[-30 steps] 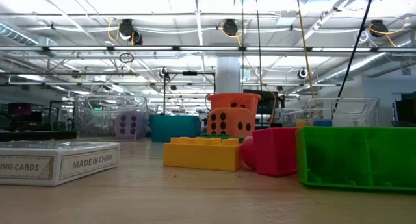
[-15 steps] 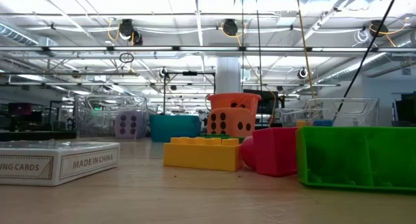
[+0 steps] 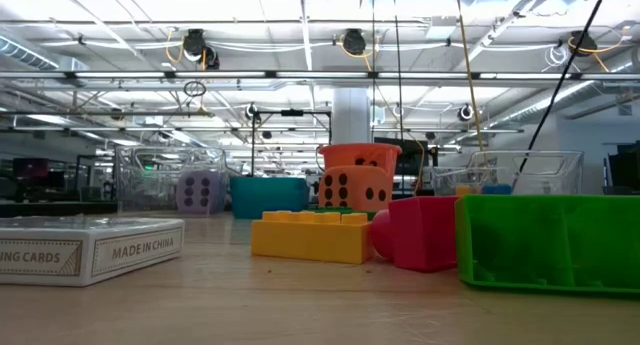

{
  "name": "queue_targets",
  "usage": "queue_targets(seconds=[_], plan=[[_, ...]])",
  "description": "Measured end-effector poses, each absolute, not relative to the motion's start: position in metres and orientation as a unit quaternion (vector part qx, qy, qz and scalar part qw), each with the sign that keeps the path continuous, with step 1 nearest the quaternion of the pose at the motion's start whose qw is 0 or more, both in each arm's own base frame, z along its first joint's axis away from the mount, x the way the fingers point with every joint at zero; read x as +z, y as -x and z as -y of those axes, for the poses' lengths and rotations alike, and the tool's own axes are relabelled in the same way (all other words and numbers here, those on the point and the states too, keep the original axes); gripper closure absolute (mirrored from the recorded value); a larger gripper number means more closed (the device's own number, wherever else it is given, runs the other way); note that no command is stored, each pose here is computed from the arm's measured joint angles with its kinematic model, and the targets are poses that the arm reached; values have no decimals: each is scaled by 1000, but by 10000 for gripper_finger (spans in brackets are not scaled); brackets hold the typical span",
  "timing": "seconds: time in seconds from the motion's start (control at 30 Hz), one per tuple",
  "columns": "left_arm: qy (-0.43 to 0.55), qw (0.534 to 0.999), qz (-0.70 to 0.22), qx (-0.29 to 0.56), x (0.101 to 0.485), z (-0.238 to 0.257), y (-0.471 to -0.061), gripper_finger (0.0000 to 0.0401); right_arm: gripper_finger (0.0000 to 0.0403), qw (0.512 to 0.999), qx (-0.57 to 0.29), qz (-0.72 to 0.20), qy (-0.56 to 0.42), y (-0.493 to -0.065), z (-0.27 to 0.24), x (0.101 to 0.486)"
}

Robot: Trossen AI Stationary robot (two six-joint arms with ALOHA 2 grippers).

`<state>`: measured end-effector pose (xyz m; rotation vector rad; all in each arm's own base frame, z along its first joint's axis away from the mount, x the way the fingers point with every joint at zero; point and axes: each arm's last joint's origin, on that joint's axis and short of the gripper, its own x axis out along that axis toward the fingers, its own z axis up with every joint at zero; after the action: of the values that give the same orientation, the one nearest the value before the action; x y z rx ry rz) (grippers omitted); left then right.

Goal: Pick & Place Toys
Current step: Put the blue game piece into the right transparent bin

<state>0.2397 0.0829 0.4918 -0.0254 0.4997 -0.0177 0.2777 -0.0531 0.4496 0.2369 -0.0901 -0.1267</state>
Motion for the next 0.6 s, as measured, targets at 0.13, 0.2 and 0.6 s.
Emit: queue_targets(seconds=[0.13,0.2,0.6], plan=[[17,946,-323,-33,479,-82,-259,271,138,994,-50,-15,-97,-290,51,447],[18,931,-362,-44,471,-82,-269,274,138,993,-48,-48,-92,-296,49,445],[17,874,-479,-82,431,-70,-317,275,137,981,-20,-186,-58,-334,34,413]])
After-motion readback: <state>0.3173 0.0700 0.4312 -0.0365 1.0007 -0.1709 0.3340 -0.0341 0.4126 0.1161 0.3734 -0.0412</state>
